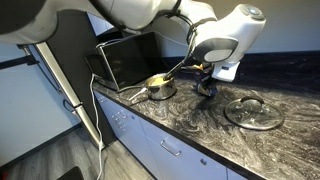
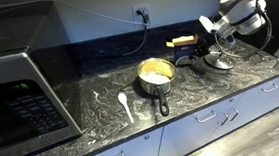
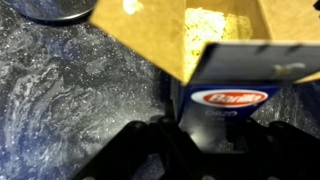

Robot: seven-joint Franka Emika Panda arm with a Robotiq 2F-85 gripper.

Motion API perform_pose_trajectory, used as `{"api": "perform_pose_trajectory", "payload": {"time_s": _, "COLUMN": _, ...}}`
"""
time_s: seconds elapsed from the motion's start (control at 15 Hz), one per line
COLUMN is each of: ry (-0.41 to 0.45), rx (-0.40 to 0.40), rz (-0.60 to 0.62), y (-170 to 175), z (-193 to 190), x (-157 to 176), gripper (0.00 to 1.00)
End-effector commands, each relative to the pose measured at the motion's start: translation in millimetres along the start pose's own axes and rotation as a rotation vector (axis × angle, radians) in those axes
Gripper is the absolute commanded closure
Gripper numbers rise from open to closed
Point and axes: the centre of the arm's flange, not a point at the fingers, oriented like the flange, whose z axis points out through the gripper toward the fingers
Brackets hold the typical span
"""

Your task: Pour the contents of the box into the pot and cover the pot

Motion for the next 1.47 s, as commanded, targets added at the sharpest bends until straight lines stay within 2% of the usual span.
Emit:
{"api": "perform_pose_trajectory", "payload": {"time_s": 0.0, "ry": 0.009, "rx": -0.008, "rz": 0.017, "y": -8, "z": 1, "x": 4, "gripper": 0.21}}
{"api": "perform_pose_trajectory", "payload": {"time_s": 0.2, "ry": 0.037, "rx": 0.004, "rz": 0.008, "y": -3, "z": -5, "x": 7, "gripper": 0.0}}
{"api": "perform_pose_trajectory", "payload": {"time_s": 0.6, "ry": 0.151, "rx": 0.044, "rz": -0.072, "y": 11, "z": -38, "x": 4, "gripper": 0.0}}
{"api": "perform_pose_trajectory", "payload": {"time_s": 1.0, "ry": 0.337, "rx": 0.097, "rz": -0.15, "y": 33, "z": -81, "x": -4, "gripper": 0.0}}
{"api": "perform_pose_trajectory", "payload": {"time_s": 1.27, "ry": 0.464, "rx": 0.094, "rz": -0.196, "y": 60, "z": -103, "x": -3, "gripper": 0.0}}
{"api": "perform_pose_trajectory", "payload": {"time_s": 1.4, "ry": 0.499, "rx": 0.074, "rz": -0.241, "y": 77, "z": -111, "x": -3, "gripper": 0.0}}
